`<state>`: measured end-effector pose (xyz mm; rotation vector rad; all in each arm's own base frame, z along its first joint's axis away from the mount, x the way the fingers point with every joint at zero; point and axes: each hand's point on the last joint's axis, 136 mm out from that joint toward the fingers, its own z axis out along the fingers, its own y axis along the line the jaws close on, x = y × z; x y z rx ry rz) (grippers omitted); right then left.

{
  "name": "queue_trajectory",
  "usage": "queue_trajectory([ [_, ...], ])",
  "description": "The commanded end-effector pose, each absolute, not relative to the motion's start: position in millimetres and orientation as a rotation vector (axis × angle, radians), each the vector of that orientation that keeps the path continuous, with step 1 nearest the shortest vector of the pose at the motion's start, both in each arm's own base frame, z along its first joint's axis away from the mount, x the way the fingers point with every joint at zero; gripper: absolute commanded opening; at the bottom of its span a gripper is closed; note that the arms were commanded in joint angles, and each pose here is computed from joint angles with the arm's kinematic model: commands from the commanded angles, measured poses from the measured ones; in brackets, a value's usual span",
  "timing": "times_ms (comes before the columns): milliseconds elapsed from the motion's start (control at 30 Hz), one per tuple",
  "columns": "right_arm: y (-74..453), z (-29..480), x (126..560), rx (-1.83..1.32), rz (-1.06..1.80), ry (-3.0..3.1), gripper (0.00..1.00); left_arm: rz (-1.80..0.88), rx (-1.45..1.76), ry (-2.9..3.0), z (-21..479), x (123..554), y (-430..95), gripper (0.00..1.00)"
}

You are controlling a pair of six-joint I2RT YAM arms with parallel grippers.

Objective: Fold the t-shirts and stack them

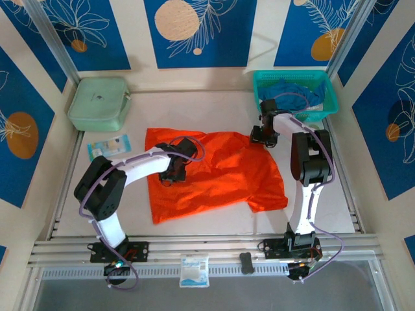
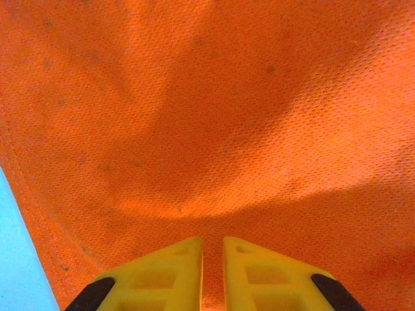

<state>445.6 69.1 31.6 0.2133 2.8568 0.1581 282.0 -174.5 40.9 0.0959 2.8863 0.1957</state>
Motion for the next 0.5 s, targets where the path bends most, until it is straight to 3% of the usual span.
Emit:
queue_trajectory([
  [0, 71.6, 26.1, 442.1, 0.193, 0.129, 2.905, 0.4, 0.235, 0.081, 2.889, 38.5, 278.0, -168.8, 0.17],
  [233, 80.3, 22.8, 434.2, 0.163, 0.143, 2.944, 0.0, 0.308, 0.09, 2.889, 36.4, 277.1, -154.9, 0.17],
  [467, 89.5, 85.6, 439.2, 0.07, 0.131, 2.797, 0.0, 0.345, 0.047, 2.889, 40.2, 277.7, -134.2, 0.17],
])
